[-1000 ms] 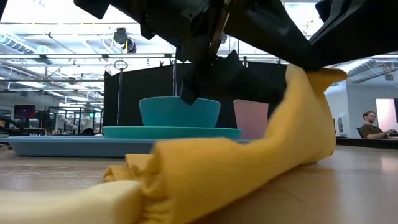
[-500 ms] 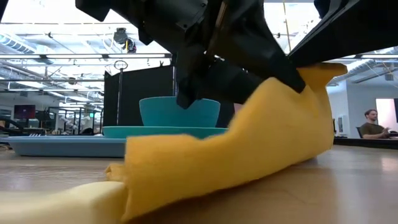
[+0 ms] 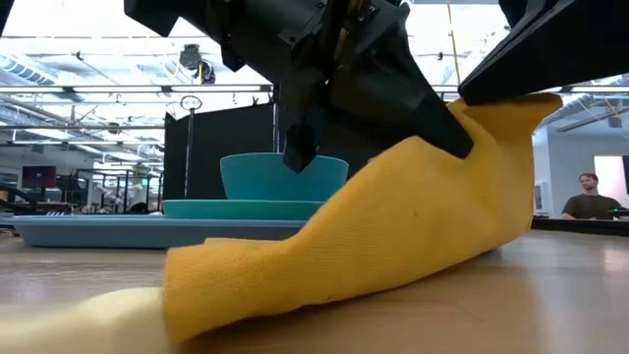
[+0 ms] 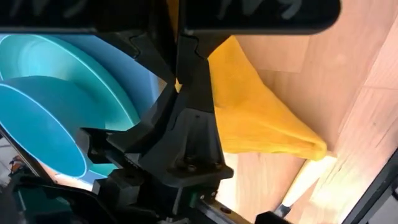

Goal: Set up tray
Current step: Put the yellow napkin on the blue serving tray to the left of the blue plate

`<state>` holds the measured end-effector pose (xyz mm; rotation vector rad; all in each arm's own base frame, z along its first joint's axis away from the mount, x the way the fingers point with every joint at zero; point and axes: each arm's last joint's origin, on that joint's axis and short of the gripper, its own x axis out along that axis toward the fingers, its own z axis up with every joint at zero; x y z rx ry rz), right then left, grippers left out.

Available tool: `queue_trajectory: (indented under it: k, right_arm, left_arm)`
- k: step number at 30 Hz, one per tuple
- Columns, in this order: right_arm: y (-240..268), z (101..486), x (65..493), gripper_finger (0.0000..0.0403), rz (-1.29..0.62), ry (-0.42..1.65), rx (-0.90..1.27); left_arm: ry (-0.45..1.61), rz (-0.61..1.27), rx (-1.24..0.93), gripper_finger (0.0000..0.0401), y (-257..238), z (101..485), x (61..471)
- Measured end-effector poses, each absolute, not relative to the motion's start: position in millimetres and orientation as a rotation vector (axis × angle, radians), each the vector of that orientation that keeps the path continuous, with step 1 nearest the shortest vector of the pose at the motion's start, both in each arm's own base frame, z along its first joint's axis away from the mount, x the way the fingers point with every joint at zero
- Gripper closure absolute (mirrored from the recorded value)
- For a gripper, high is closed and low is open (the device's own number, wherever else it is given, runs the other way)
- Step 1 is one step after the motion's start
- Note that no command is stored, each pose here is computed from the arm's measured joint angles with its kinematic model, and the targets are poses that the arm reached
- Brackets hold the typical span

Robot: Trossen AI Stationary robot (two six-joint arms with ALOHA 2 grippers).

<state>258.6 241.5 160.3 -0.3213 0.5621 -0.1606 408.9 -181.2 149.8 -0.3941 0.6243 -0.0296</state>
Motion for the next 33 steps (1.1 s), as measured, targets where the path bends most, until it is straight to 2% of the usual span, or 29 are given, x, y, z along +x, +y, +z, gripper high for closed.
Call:
queue_trajectory:
  k: [7,13,24,33]
  right_arm:
    - [250.5,161.9,248.2,0.0369,-0.186,0.514,-0.386]
    - [256.1,163.9,240.2,0.0317,-0.245,0.454,-0.425]
    - [267.9,163.4,226.1,0.0233,-0.198,0.446,-0.414]
    - [254.5,142.4,221.4,0.0203,-0.160,0.530,-0.322]
  left_arm:
    - [0.635,-0.053,-0.389,0.0394,-186.9,150.3,405.9]
    - [0.634,-0.070,-0.383,0.0394,-189.0,155.3,403.7]
    - [0.660,-0.090,-0.360,0.0394,-201.3,164.7,391.9]
    - [0.662,-0.091,-0.336,0.0394,-214.6,171.4,380.7]
